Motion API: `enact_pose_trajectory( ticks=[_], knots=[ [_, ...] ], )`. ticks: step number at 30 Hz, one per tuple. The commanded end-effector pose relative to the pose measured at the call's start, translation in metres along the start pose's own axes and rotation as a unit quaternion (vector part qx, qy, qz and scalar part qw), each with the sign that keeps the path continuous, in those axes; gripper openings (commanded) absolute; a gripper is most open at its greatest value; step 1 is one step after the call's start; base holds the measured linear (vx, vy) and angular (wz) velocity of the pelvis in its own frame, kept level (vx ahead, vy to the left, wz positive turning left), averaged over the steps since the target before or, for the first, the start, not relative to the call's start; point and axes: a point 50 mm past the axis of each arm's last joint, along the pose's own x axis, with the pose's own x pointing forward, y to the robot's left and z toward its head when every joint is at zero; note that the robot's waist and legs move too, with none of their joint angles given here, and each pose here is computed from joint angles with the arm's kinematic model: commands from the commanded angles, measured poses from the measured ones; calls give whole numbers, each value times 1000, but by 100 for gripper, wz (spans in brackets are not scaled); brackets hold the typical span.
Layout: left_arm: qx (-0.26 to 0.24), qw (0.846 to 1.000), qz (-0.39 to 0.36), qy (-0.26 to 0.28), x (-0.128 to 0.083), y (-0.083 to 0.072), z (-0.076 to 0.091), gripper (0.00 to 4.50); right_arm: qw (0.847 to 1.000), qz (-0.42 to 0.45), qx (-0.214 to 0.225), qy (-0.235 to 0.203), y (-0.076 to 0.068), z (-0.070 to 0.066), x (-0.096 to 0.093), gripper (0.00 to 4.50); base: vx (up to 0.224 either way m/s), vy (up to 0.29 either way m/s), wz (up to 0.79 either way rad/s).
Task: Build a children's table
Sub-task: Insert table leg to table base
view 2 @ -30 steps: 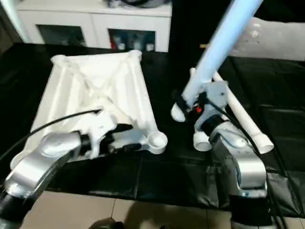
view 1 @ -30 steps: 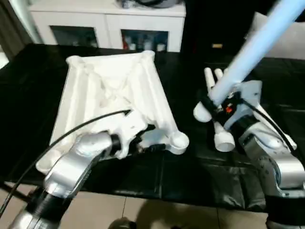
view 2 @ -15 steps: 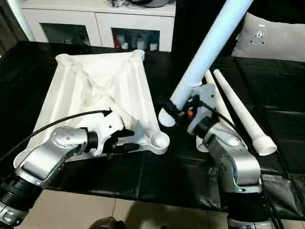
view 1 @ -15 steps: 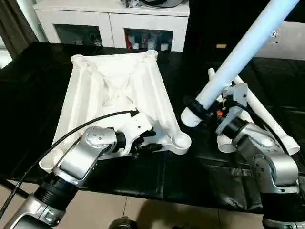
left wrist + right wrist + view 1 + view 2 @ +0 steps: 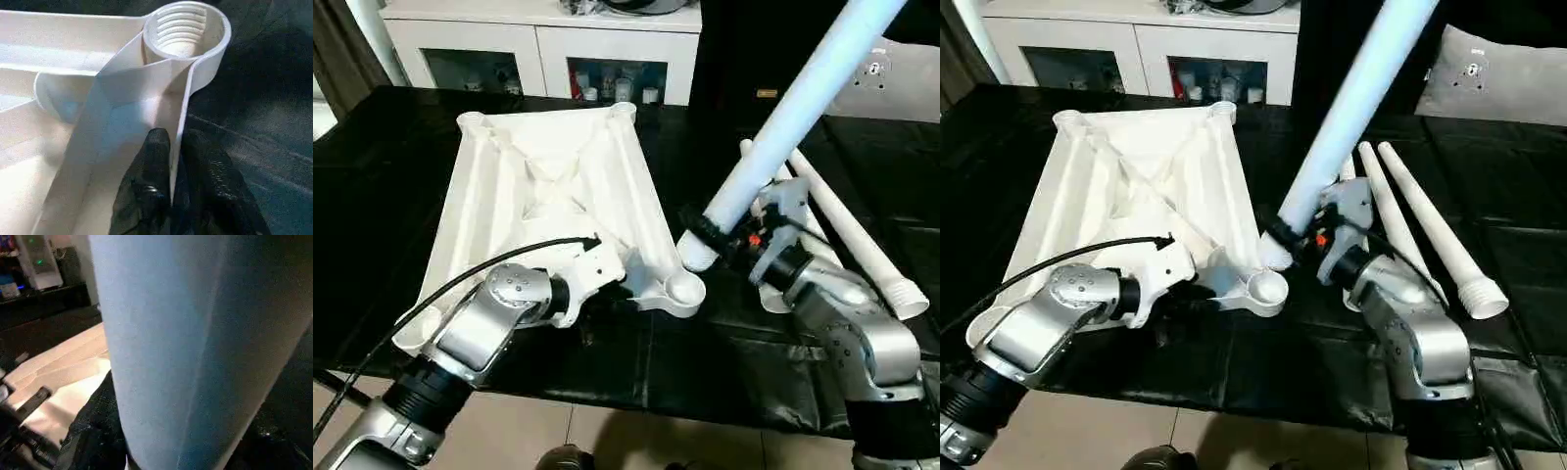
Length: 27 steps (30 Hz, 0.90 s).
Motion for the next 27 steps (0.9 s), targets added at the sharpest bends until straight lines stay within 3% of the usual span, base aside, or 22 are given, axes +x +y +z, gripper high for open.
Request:
enact_pose_trajectory(
  ticks=[1, 3, 7, 12, 16, 22, 27],
  knots=[
    [9, 1000, 2, 18, -2, 2, -6, 32, 1000, 2, -23, -8, 1, 5, 1, 191, 0, 0, 0],
    [15, 1000, 2, 24, -2, 3, -7, 24, 999, -4, -39, 0, -2, 4, 2, 191, 0, 0, 0],
    [20, 999, 3, 26, -2, 4, -9, 4, 1000, 4, -16, 3, -2, 6, 2, 191, 0, 0, 0],
    [42, 999, 1, 24, 4, 7, -7, 0, 1000, 8, -26, 15, -5, 5, 7, 191, 0, 0, 0],
    [49, 999, 6, 7, 10, 13, -2, 0, 999, 0, -51, -1, -6, 7, 14, 191, 0, 0, 0],
    [74, 995, -44, -39, 13, 11, 8, 0, 997, 32, -54, 39, -1, -2, 19, 191, 0, 0, 0],
    [74, 997, -33, -22, 12, 11, -1, 0, 998, 25, -50, 41, -2, -5, 18, 191, 0, 0, 0]
  ],
)
